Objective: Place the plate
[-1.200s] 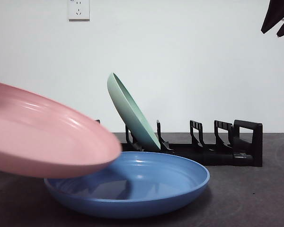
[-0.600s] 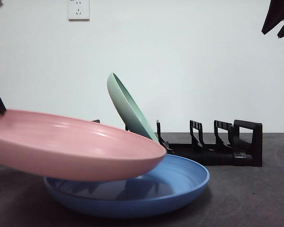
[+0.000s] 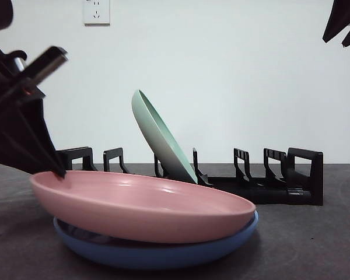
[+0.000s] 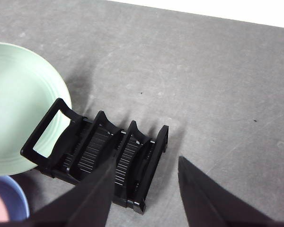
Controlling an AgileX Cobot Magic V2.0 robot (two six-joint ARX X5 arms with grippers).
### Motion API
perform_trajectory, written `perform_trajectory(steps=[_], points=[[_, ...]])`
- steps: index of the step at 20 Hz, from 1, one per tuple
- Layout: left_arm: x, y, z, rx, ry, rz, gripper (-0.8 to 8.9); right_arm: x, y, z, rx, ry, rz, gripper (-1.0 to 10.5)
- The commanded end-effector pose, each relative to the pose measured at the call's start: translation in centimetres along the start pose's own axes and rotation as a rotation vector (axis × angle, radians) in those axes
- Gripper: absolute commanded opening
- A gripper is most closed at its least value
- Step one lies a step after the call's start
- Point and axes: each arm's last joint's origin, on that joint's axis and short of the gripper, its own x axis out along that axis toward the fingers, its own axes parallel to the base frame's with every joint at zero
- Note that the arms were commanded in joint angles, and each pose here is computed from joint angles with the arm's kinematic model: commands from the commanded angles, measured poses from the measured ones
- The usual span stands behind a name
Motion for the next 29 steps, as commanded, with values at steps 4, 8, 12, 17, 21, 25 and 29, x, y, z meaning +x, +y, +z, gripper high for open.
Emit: perform_trajectory(steps=[4,8,12,17,21,25,29], points=[[1.5,0.1,0.6,0.002,0.007,-0.01,0.15,0.1,0.0,0.3,0.01,-0.001,-0.002,2.0],[2.1,0.3,0.7,-0.003,0.012,-0.002,0.16,0.1,0.0,0.3,0.01,-0.001,-0.002,2.0],[2.3,0.5,0.7,-0.019,0.022,0.004,1.32,0.1,0.0,0.3,0.01,0.0,-0.002,2.0],[2.3,0.4,0.6,-0.029,0.031,-0.013,2.95,0.1,0.0,0.2,0.011,0.003,-0.001,2.0],[0.5,-0.8,0.9,0.063,-0.015,-0.094,3.12,0.2,0.2,0.2,0.009,0.003,0.007,2.0],[-3.2,-1.6,1.5,0.214,-0.158,-0.122,3.09,0.3,0.9,0.3,0.002,0.004,0.036,2.0],[-6.4,-1.2,2.0,0.287,-0.289,-0.075,3.09,0.5,1.9,0.4,0.013,0.005,0.075,2.0]])
